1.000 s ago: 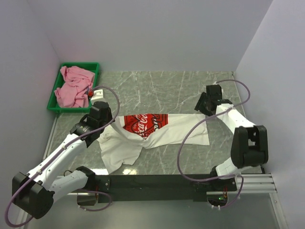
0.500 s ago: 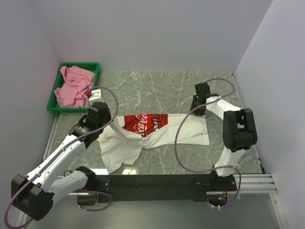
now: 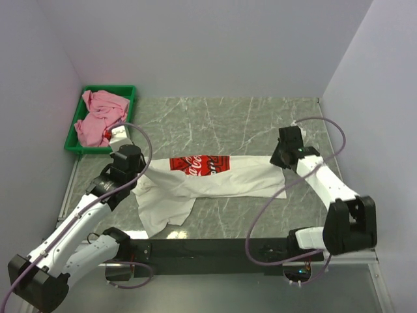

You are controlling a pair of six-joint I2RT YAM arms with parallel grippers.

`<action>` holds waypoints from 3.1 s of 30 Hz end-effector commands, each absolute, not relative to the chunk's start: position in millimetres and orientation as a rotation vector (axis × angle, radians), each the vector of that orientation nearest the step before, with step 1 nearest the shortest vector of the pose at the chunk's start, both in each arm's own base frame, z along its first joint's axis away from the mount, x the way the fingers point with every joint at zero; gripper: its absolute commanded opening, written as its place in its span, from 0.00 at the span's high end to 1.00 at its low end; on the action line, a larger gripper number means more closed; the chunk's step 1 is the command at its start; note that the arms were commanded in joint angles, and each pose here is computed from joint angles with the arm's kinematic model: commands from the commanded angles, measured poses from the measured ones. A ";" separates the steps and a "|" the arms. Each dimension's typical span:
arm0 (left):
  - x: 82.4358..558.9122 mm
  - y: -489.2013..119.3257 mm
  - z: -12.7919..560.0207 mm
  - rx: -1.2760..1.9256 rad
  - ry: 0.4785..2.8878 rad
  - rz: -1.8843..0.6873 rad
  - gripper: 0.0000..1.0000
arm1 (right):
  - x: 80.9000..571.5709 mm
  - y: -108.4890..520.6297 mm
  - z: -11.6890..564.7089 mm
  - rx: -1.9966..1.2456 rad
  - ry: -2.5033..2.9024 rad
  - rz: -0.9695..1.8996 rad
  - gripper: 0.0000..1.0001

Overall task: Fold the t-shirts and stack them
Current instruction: Flatten the tshirt out

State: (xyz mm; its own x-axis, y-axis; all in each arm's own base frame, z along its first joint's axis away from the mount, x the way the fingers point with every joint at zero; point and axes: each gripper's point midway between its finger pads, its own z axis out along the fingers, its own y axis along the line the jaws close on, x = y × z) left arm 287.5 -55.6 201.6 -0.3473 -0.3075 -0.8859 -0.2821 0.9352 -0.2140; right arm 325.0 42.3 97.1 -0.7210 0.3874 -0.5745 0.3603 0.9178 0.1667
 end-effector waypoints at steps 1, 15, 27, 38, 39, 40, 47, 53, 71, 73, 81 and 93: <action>278.1 -44.6 195.2 -0.507 1.946 -0.005 0.99 | 290.0 38.2 83.5 0.690 2.420 0.094 1.00; 251.7 -22.5 200.7 -0.682 1.833 -0.054 0.99 | 200.8 40.0 58.9 0.937 2.450 0.273 0.50; 253.1 -23.7 204.1 -0.669 1.829 -0.060 0.99 | 207.5 48.4 50.6 1.004 2.491 0.307 0.35; 253.6 -24.8 207.3 -0.656 1.823 -0.068 0.99 | 225.2 35.4 60.6 0.584 2.627 0.118 0.41; 254.0 -25.1 206.2 -0.654 1.828 -0.066 0.99 | 230.8 38.5 65.9 0.542 2.627 0.126 0.41; 254.4 -26.1 205.7 -0.649 1.832 -0.067 0.99 | 230.5 42.6 63.8 0.493 2.655 0.123 0.41; 255.0 -26.6 202.4 -0.642 1.849 -0.054 0.99 | 238.6 68.8 60.6 0.260 2.734 0.179 0.45; 254.6 -25.9 202.3 -0.639 1.849 -0.051 0.99 | 237.2 58.9 42.7 0.331 2.775 0.025 0.43; 255.6 -27.4 203.9 -0.632 1.847 -0.061 0.99 | 229.6 71.1 26.2 0.364 2.789 0.128 0.48; 255.2 -26.7 202.8 -0.634 1.849 -0.056 0.99 | 228.5 70.0 27.7 0.371 2.789 0.124 0.55; 255.1 -27.0 202.8 -0.632 1.850 -0.056 0.99 | 233.3 63.6 50.4 0.383 2.707 0.104 0.97; 307.5 -14.2 307.9 -0.636 1.631 -0.001 0.99 | 334.1 50.4 222.5 0.394 2.186 0.122 1.00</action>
